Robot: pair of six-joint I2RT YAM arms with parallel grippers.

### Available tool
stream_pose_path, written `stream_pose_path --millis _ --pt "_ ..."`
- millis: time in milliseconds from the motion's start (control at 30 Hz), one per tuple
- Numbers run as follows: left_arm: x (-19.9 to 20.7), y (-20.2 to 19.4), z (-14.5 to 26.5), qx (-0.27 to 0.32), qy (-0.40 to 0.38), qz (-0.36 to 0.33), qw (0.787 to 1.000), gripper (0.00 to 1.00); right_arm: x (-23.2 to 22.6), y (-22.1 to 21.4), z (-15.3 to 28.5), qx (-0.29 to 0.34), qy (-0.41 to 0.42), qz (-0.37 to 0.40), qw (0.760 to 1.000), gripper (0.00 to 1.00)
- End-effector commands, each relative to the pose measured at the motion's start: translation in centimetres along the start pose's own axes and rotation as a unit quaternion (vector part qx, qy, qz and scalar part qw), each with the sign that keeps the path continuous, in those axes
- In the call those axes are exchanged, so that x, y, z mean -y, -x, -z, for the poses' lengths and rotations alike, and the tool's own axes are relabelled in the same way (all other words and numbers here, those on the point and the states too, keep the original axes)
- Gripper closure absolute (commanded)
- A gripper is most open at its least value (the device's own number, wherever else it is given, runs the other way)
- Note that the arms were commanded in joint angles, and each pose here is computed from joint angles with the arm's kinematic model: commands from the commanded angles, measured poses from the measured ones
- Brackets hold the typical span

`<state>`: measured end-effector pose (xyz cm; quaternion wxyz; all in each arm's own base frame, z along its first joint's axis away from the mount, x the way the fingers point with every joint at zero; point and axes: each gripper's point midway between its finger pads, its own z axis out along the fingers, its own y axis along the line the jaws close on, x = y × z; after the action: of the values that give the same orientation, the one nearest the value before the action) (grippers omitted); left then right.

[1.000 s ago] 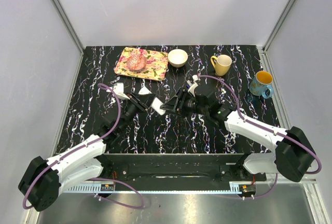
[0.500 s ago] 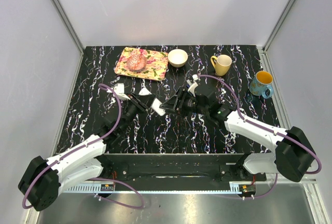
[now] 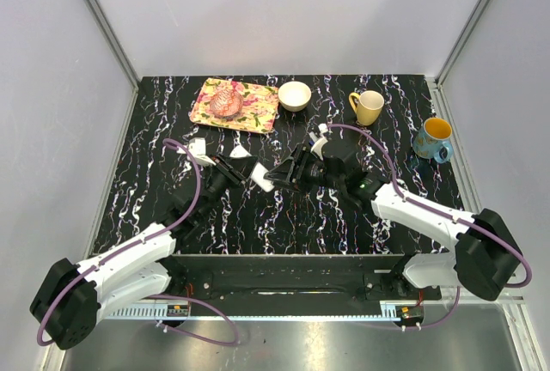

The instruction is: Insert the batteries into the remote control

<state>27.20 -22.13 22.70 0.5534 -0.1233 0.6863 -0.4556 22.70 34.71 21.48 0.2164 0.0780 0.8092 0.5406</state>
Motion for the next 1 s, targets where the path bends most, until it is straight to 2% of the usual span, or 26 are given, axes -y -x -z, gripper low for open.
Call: stream_pose_path --millis 0,333,500,633,967 --pt "3.3 2.2 0.1 0.033 -0.054 0.016 0.998 1.0 -3.0 1.1 -0.1 0.012 0.041 0.009 0.999 0.43" --pt "4.2 1.4 0.4 0.016 -0.084 0.026 0.996 1.0 -3.3 1.3 -0.2 0.018 0.048 0.009 0.999 0.44" --pt "4.7 0.7 0.7 0.005 -0.102 0.031 0.994 1.0 -4.0 1.6 -0.4 0.021 0.064 0.014 0.998 0.52" --pt "4.0 0.2 0.6 -0.001 -0.085 0.029 0.996 1.0 -5.0 1.8 0.1 0.022 0.077 0.026 0.996 0.56" --pt "3.7 0.5 0.0 0.003 -0.066 0.022 0.998 1.0 -5.4 1.8 0.9 0.026 0.074 0.034 0.996 0.57"
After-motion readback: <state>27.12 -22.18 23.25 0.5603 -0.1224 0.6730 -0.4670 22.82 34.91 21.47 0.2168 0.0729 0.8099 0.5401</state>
